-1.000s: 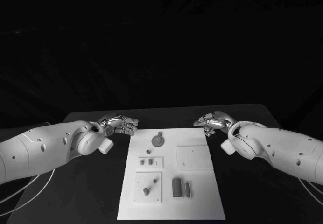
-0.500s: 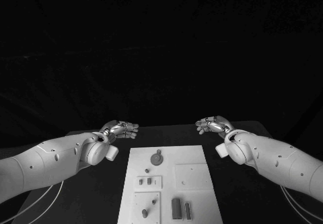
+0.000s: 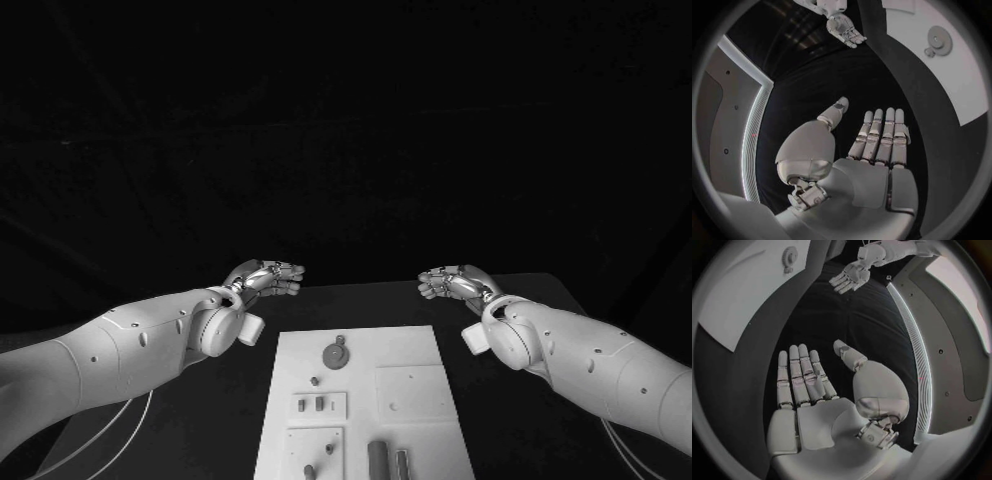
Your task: Assemble the parts on the task board
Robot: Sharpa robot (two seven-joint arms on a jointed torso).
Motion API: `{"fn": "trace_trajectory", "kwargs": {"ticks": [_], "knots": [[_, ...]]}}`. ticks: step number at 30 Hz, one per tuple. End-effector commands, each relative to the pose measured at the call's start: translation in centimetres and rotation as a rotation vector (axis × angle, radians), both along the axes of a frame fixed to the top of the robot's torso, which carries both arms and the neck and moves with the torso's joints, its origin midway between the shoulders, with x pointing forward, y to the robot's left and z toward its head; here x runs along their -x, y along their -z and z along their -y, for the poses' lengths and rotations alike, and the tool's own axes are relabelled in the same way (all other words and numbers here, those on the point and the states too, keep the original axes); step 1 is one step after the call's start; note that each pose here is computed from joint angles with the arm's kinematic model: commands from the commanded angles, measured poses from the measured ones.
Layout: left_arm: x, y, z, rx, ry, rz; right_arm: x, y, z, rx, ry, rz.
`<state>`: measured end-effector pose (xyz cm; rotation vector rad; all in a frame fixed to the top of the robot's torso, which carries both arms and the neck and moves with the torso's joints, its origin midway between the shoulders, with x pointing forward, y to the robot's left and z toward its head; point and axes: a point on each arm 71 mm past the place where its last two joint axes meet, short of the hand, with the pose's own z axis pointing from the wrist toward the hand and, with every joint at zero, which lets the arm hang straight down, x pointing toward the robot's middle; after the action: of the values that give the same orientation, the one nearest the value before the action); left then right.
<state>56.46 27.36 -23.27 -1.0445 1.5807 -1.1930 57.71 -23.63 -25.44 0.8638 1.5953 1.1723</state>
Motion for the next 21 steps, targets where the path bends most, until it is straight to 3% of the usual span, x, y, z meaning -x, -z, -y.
{"fn": "trace_trajectory", "kwargs": {"ticks": [1, 4, 5, 6, 12, 17, 21], "knots": [[0.18, -0.05, 0.5, 0.046, 0.051, 0.013, 0.2, -0.1, -0.5, -0.042, -0.044, 0.0], [0.24, 0.06, 0.6, 0.05, 0.058, 0.01, 0.3, -0.1, -0.5, -0.042, -0.045, -0.001], [0.16, 0.21, 0.1, 0.012, 0.015, -0.003, 0.1, 0.0, -0.2, -0.013, -0.014, -0.003], [0.19, 0.22, 0.1, 0.012, 0.014, -0.002, 0.1, 0.0, -0.2, -0.014, -0.013, -0.003], [0.99, 0.49, 1.0, 0.036, -0.008, 0.014, 0.8, -0.1, -0.7, -0.047, 0.009, 0.014], [2.62, 0.78, 2.7, 0.076, -0.053, 0.043, 2.2, -0.4, -1.5, -0.105, 0.052, 0.039], [4.43, 0.76, 4.3, 0.113, -0.102, 0.07, 3.8, -0.8, -2.2, -0.16, 0.099, 0.056]]}}
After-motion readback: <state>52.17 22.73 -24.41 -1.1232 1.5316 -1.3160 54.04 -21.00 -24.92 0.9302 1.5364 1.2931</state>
